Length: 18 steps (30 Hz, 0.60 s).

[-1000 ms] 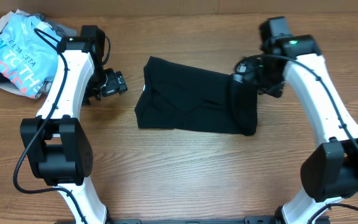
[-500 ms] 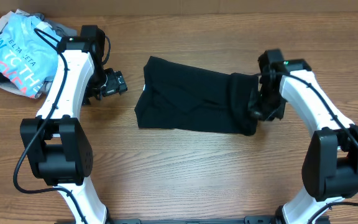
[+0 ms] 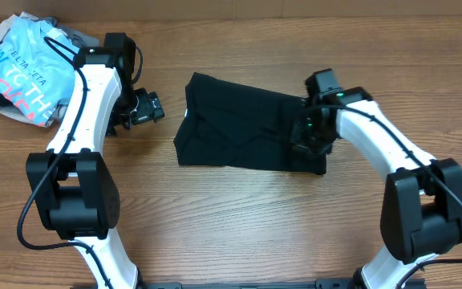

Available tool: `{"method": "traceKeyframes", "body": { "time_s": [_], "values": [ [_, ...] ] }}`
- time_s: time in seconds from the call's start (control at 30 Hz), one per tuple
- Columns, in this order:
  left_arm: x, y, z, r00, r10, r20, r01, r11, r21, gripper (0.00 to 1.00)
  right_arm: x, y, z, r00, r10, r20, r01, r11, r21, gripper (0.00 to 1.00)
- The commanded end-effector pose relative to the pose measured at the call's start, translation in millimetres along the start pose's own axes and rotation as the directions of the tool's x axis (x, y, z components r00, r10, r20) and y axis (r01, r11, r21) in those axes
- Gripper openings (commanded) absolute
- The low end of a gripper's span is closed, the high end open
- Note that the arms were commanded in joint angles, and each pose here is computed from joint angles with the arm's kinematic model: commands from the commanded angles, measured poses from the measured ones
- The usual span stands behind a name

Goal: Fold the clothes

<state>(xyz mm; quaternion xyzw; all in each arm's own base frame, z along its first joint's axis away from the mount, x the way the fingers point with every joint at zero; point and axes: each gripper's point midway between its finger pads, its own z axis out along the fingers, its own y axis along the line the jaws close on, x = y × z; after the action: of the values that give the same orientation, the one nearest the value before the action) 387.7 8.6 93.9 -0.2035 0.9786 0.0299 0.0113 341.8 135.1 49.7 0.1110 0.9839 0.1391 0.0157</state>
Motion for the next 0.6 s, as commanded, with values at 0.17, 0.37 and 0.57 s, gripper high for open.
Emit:
{"method": "traceKeyframes", "body": {
  "time_s": [0.17, 0.37, 0.57],
  "values": [
    [-1, 0, 1, 1.0, -0.016, -0.008, 0.016, 1.0, 0.006, 1.0, -18, 38, 11, 0.995, 0.047, 0.092, -0.038, 0.995, -0.097, 0.19],
    [0, 0, 1, 1.0, -0.004, -0.011, 0.005, 1.0, 0.004, 1.0, -44, 44, -24, 0.984, -0.073, 0.164, 0.085, 0.994, -0.07, 0.54],
    [-2, 0, 1, 1.0, -0.006, -0.004, 0.006, 1.0, 0.008, 1.0, -71, 34, -43, 0.948, -0.151, 0.281, 0.137, 0.988, 0.068, 0.69]
  ]
}}
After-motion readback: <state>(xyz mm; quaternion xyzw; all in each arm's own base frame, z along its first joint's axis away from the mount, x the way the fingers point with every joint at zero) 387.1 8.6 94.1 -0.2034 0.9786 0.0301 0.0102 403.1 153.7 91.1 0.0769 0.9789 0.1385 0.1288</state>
